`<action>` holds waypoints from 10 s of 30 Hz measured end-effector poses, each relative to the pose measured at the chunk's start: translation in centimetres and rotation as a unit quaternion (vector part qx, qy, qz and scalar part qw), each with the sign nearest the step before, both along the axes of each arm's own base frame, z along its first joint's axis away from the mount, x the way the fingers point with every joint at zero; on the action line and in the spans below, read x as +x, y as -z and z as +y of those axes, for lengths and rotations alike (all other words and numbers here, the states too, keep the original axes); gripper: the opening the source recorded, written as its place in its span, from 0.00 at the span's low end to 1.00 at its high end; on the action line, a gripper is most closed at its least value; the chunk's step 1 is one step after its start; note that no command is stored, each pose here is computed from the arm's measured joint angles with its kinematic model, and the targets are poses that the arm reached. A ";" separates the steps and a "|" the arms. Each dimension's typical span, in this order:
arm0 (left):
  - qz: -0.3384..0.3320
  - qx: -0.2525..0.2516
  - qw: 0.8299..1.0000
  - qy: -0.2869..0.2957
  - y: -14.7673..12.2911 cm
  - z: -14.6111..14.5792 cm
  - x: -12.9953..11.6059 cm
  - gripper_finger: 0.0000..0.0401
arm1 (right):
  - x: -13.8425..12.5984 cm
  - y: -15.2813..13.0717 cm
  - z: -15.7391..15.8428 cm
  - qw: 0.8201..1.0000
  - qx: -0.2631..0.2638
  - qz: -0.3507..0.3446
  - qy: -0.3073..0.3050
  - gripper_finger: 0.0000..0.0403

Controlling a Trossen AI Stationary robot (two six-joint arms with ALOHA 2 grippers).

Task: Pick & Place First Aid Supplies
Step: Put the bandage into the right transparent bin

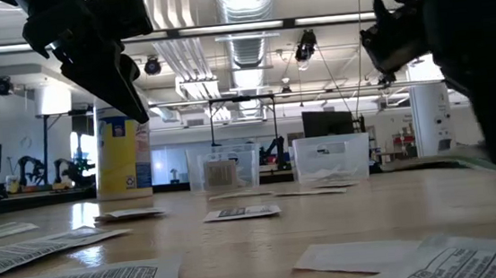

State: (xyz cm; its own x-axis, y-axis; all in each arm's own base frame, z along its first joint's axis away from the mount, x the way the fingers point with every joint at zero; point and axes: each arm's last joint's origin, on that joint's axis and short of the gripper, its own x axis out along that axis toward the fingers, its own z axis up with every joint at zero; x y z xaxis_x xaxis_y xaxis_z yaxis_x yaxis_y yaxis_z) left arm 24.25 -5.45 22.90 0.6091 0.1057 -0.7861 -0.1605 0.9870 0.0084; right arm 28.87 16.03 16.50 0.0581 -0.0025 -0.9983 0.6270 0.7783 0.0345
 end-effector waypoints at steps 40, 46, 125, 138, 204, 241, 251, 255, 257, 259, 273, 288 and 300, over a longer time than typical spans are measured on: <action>0.056 0.004 0.998 0.007 0.6 -0.8 -1.2 0.38 | -2.4 -11.2 -24.8 0.942 -0.223 -0.137 0.211 0.02; 0.056 0.004 0.998 0.007 0.6 -0.8 -1.2 0.38 | -2.1 -9.4 -27.3 0.945 -0.193 -0.106 0.242 0.02; 0.188 -0.186 0.921 -0.287 2.3 -7.1 -7.8 0.38 | 0.0 -12.2 -15.8 0.960 -0.144 -0.237 0.033 0.21; 0.187 -0.207 0.876 -0.395 3.9 -7.6 -9.5 0.38 | 0.3 -11.9 -15.8 0.961 -0.153 -0.230 0.003 0.17; 0.185 -0.194 0.854 -0.446 9.0 -5.2 -12.0 0.08 | 0.7 -12.2 -14.1 0.954 -0.142 -0.263 -0.015 0.16; 0.186 -0.216 0.867 -0.409 5.9 -6.5 -10.6 0.45 | 0.5 -12.2 -12.2 0.953 -0.134 -0.267 -0.048 0.13; 0.172 -0.213 0.848 -0.455 6.8 -6.0 -11.1 0.45 | 0.5 -12.2 -12.2 0.953 -0.134 -0.267 -0.048 0.13; 0.167 -0.224 0.845 -0.456 7.4 -6.0 -11.1 0.45 | 0.5 -12.2 -12.2 0.953 -0.133 -0.267 -0.048 0.13; 0.163 -0.237 0.845 -0.452 7.7 -6.0 -11.1 0.45 | 0.5 -12.2 -12.2 0.953 -0.133 -0.268 -0.048 0.13; 0.161 -0.242 0.845 -0.449 8.1 -6.0 -11.1 0.45 | 0.5 -12.2 -12.2 0.953 -0.133 -0.268 -0.048 0.13; 0.167 -0.228 0.832 -0.477 9.5 -5.2 -12.0 0.44 | 0.5 -12.2 -12.2 0.953 -0.133 -0.268 -0.048 0.13; 0.175 -0.213 0.847 -0.455 9.6 -5.1 -12.2 0.17 | 0.5 -12.2 -12.2 0.953 -0.134 -0.268 -0.048 0.13; 0.145 -0.203 0.892 -0.376 7.8 -6.0 -10.8 0.01 | 0.5 -12.2 -12.1 0.953 -0.133 -0.268 -0.048 0.13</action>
State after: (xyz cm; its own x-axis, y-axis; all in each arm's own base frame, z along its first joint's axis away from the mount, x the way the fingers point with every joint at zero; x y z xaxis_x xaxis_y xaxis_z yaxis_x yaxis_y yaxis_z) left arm 13.43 -11.47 15.13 0.2499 0.0699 -0.9657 -0.8281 0.5323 -0.1758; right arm 29.38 3.89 28.70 0.5721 -0.2215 -0.7897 0.5012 0.8566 0.1229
